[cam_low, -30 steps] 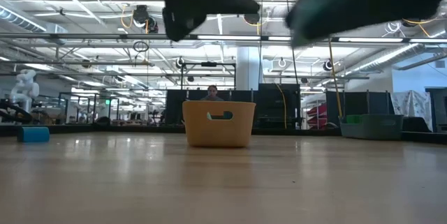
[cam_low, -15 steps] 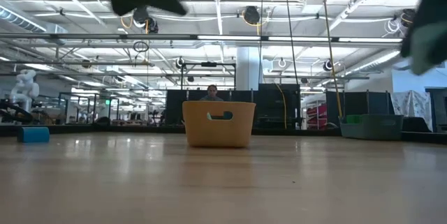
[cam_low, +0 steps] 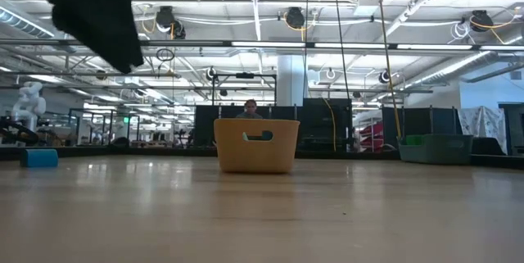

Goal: Sort blocks by size
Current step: Put the light blue half-circle block into the orange bin, then put the blue half-circle block into the orange bin

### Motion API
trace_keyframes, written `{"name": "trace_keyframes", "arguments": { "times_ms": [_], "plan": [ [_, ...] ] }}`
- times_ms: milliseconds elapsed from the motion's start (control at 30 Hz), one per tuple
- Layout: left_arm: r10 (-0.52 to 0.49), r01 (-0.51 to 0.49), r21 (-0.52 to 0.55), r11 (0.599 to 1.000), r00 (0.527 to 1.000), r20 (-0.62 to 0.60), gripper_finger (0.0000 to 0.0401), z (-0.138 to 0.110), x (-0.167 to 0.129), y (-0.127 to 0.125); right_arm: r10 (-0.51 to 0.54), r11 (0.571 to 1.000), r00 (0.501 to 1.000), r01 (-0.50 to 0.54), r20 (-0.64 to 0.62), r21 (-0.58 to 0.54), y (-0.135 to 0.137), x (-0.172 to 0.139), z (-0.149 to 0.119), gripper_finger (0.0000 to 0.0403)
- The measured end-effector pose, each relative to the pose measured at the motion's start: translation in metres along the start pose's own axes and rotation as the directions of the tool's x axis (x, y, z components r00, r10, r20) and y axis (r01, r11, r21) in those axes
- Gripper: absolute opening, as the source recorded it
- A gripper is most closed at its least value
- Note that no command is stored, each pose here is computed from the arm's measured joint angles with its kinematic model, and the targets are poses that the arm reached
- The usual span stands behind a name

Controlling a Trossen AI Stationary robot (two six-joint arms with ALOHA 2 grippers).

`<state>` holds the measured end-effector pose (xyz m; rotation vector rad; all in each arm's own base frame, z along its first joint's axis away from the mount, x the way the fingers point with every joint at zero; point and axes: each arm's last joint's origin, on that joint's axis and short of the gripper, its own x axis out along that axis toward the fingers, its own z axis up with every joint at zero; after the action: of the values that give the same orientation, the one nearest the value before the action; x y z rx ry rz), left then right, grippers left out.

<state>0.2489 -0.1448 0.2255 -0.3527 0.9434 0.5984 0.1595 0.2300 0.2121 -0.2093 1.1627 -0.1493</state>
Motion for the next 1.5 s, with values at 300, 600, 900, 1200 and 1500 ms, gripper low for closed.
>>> {"name": "trace_keyframes", "arguments": {
  "times_ms": [300,600,900,1200,1500],
  "plan": [
    [0.093,-0.095,-0.023,0.995,0.994,-0.056,0.0238,-0.011,0.009,0.012,-0.076,0.982,0.987,0.098,-0.14,0.161,0.003,-0.019,-0.042,0.0063],
    [0.117,-0.118,-0.006,0.993,0.99,-0.073,0.0238,-0.013,0.01,0.016,-0.074,0.962,0.985,0.112,-0.154,0.251,0.009,-0.03,-0.062,0.0063],
    [0.135,-0.131,0.058,0.99,0.988,-0.078,0.0238,-0.014,0.01,0.017,-0.096,0.943,0.972,0.158,-0.217,0.292,0.007,-0.026,-0.073,0.0103],
    [0.133,-0.125,0.085,0.988,0.987,-0.089,0.0238,-0.014,0.01,0.017,-0.155,0.918,0.958,0.23,-0.241,0.324,0.001,-0.027,-0.074,0.0157],
    [0.223,-0.213,0.075,0.974,0.96,-0.171,0.0238,-0.021,0.009,0.029,-0.185,0.918,0.971,0.226,-0.154,0.325,-0.001,-0.026,-0.072,0.014]
  ]
}}
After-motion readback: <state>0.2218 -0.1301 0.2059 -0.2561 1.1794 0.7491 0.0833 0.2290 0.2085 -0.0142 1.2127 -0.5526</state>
